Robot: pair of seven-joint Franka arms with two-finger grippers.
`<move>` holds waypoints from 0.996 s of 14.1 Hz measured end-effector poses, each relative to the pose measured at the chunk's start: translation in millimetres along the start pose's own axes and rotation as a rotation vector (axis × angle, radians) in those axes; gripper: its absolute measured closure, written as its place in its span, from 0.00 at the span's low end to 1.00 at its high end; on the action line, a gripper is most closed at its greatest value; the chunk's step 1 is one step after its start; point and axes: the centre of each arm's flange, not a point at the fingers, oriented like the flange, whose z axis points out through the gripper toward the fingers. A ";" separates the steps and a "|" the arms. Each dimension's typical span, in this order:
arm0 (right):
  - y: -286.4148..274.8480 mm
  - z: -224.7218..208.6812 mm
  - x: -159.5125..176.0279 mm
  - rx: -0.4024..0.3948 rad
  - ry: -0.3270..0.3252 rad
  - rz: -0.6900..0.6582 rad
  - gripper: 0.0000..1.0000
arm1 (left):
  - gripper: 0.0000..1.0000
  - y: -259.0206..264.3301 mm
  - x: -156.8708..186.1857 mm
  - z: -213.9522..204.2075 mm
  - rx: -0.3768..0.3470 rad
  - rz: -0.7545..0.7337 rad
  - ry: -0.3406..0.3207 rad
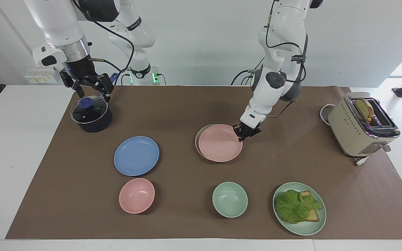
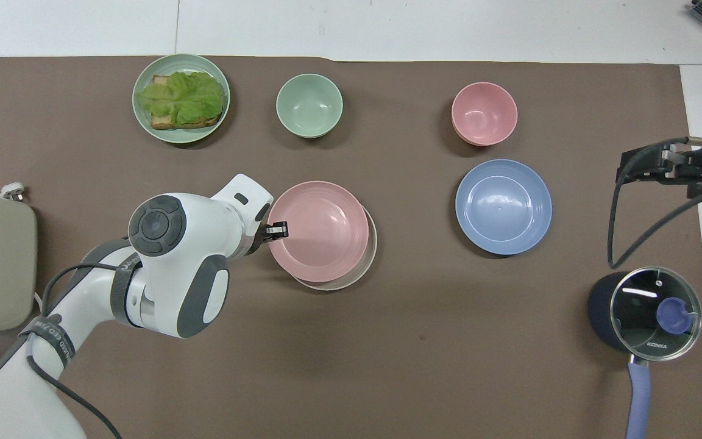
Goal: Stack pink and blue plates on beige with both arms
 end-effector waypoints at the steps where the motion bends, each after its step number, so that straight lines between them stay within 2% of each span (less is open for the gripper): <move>1: 0.0 0.0 0.0 0.000 0.000 0.000 0.00 | 0.95 0.0 0.0 0.2 0.000 0.000 0.000; 10: 2.7 1.5 1.0 -0.001 -0.003 -0.005 0.00 | 0.95 -1.3 0.5 1.9 0.002 0.005 -0.002; 14: 7.0 29.3 16.2 0.007 0.011 -0.028 0.00 | 0.95 -2.4 1.1 1.8 0.003 0.008 -0.002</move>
